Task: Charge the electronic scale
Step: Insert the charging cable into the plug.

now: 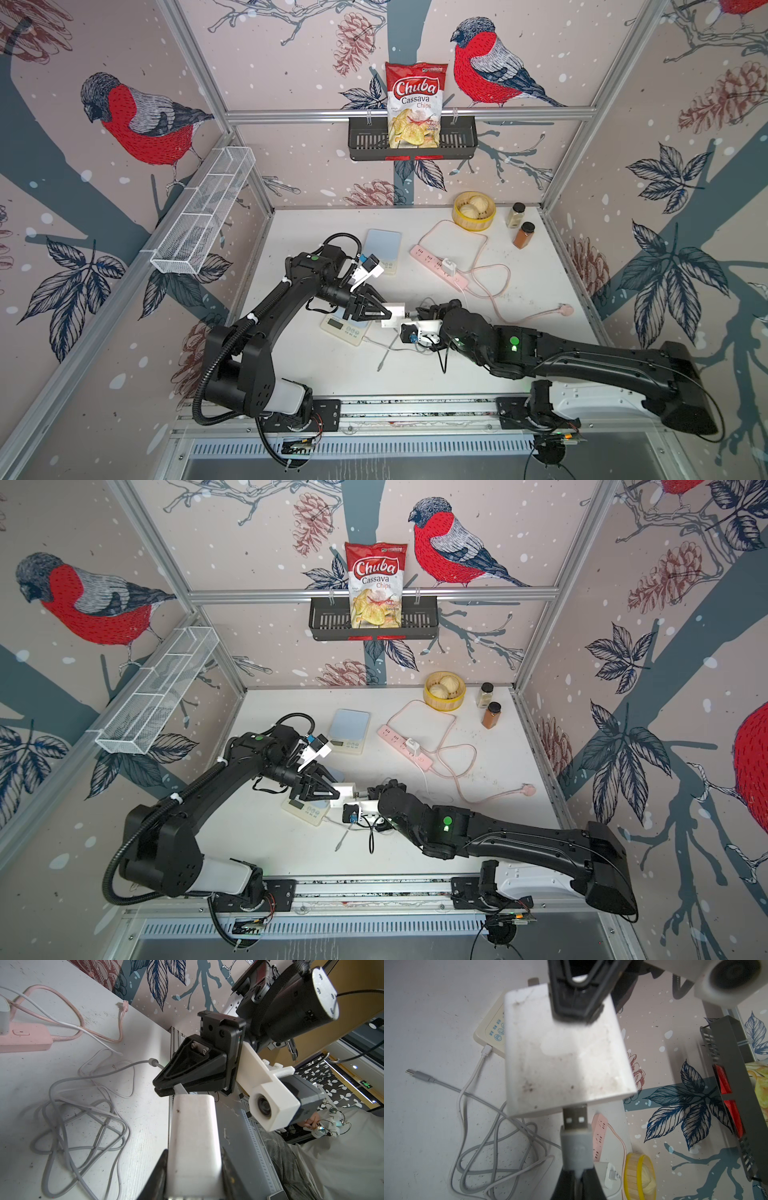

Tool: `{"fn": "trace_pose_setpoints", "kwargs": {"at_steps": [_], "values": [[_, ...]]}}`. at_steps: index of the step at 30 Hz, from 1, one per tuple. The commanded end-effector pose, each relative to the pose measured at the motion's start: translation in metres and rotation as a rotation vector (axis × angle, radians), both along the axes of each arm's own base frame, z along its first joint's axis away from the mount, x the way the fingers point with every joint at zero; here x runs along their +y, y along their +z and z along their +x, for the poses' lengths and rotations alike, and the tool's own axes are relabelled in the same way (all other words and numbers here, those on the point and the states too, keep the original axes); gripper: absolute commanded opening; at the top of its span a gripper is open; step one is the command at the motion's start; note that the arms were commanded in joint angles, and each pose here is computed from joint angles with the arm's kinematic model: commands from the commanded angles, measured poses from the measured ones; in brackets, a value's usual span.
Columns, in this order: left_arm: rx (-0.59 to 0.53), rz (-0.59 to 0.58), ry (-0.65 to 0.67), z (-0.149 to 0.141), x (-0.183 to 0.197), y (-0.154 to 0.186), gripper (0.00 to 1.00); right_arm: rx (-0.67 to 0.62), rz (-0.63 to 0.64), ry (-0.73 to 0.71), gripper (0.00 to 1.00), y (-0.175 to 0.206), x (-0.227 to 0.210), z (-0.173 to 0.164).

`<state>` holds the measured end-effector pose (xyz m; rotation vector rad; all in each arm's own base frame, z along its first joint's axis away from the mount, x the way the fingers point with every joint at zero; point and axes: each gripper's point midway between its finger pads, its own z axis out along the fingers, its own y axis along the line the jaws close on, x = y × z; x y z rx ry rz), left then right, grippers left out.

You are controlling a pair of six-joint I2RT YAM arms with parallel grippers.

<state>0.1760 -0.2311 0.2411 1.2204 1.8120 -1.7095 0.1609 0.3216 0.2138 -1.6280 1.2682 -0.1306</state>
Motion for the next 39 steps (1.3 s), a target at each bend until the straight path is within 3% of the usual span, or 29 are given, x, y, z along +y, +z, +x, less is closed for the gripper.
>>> {"fn": "trace_pose_setpoints", "kwargs": {"at_steps": [1, 19, 32, 39], "values": [[-0.005, -0.039, -0.001, 0.001, -0.001, 0.009, 0.00, 0.014, 0.026, 0.039, 0.00, 0.005, 0.013, -0.005], [0.003, 0.070, 0.117, 0.024, -0.004, -0.006, 0.00, 0.071, -0.046, 0.049, 0.00, 0.003, 0.026, -0.012], [-0.018, 0.023, 0.128, 0.022, -0.004, 0.011, 0.00, 0.129, 0.023, 0.056, 0.00, 0.006, 0.031, -0.014], [0.016, 0.044, 0.141, 0.017, -0.004, -0.002, 0.00, 0.132, 0.094, 0.083, 0.00, 0.014, 0.036, -0.015]]}}
